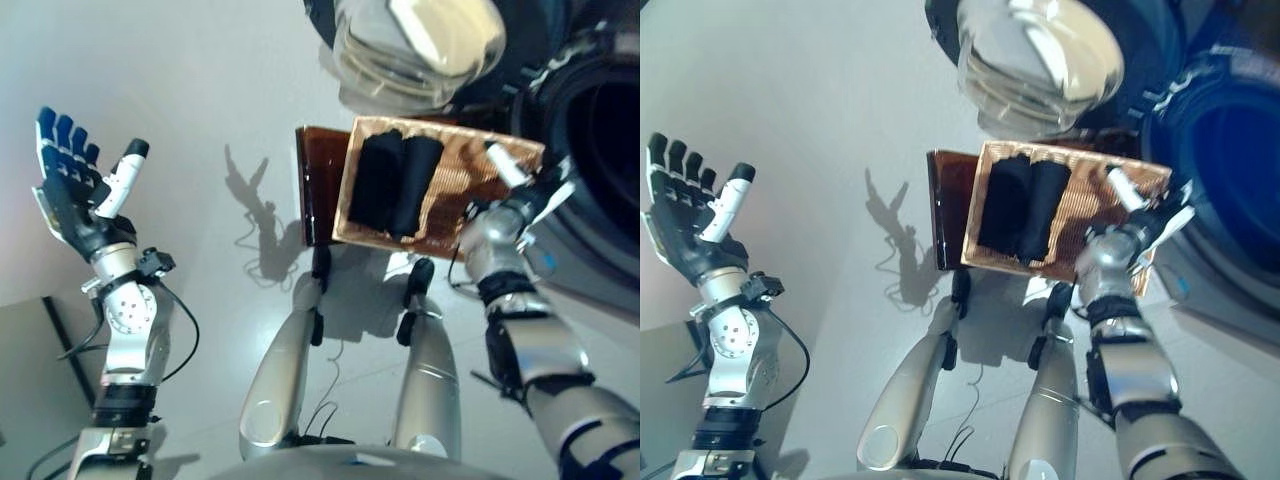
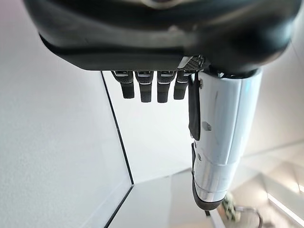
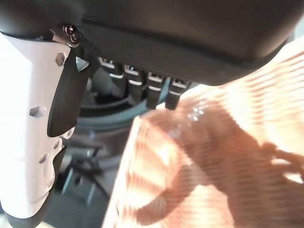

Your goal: Pick up the clothes and place them into the washing machine

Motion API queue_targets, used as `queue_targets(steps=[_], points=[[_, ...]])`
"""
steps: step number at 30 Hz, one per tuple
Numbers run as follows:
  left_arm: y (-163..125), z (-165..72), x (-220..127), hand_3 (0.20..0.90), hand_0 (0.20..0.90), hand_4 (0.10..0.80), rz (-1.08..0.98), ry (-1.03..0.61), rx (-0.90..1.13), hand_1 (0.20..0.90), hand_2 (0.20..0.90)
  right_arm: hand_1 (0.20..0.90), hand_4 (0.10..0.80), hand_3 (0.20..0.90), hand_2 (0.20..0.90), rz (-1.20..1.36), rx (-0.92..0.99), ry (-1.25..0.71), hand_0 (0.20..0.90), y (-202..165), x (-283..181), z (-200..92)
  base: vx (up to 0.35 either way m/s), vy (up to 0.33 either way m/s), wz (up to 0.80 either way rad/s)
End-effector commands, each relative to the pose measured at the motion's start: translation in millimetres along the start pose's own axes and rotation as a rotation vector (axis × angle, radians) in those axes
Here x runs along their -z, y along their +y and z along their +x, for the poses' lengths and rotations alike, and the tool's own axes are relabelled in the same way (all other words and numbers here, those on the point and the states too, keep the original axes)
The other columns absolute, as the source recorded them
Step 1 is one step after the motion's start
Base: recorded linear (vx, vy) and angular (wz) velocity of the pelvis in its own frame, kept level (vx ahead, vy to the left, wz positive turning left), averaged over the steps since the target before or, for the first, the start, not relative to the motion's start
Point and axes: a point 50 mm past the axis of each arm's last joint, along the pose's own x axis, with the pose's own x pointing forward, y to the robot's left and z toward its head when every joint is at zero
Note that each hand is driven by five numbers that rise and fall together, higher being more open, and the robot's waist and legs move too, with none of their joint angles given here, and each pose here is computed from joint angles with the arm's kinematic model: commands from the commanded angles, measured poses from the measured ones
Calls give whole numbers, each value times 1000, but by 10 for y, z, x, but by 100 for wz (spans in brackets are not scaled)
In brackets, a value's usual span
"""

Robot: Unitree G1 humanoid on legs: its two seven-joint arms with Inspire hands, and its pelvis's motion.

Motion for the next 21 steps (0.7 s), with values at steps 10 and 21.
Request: queue_targets(steps=[10, 21], points=[[165, 91, -229, 900, 900, 800, 82, -146, 54, 900, 900, 900, 800, 900, 900, -267, -96, 188, 900, -277, 872, -336, 57, 41, 3], [21, 187, -389, 900, 900, 800, 68, -234, 111, 900, 900, 900, 800, 900, 900, -328, -48, 238, 900, -144, 812, -281, 48, 20, 18]])
